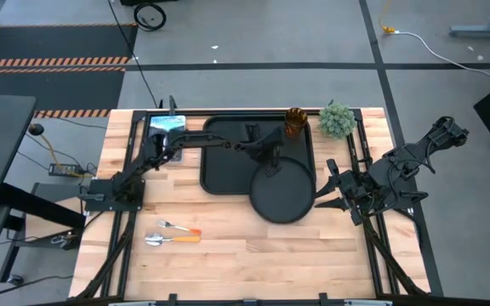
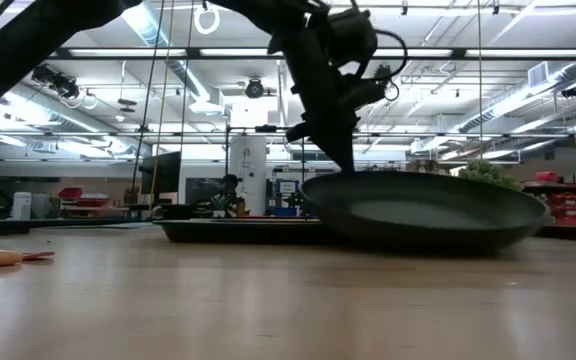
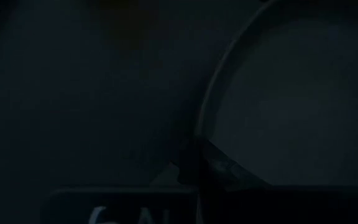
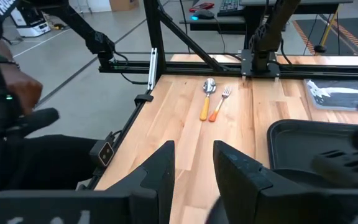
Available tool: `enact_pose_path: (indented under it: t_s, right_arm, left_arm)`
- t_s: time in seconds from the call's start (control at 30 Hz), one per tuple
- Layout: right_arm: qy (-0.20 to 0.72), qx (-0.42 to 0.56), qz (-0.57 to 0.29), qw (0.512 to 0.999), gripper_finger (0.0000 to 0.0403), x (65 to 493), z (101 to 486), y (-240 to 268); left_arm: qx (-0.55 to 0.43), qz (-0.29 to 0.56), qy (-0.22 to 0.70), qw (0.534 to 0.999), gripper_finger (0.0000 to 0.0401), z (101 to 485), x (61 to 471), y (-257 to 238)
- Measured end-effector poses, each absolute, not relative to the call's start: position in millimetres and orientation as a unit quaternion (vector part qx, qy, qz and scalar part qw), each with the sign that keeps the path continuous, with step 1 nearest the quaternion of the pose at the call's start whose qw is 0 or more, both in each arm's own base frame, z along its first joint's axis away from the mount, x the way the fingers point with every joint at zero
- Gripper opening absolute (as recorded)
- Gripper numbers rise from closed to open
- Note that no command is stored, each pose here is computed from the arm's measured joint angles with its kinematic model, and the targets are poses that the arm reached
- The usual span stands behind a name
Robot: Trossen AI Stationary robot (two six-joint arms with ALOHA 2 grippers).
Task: Pick and place plate/cup/fork/spoon on tray
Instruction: Put the black plate on the black tray
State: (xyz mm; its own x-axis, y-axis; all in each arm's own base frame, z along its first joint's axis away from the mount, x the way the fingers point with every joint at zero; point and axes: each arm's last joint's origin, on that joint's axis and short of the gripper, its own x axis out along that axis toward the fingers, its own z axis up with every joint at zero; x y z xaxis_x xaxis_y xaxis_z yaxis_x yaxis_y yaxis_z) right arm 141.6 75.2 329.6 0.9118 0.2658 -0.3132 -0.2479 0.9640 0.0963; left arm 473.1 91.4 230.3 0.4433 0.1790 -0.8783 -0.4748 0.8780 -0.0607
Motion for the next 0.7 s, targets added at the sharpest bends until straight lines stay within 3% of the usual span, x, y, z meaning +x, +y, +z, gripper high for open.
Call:
enact_pose_path:
  t_s: [0.43,0.7]
  right_arm:
    - [0.163,0.027,0.128,0.978,0.0117,142,330,75]
    - [0.159,0.028,0.128,0.978,0.0117,142,330,75]
  left_arm:
    - [-0.176,0.247,0.508,0.806,0.0000,227,450,158]
    - [-0.181,0.257,0.531,0.787,0.0000,200,447,183]
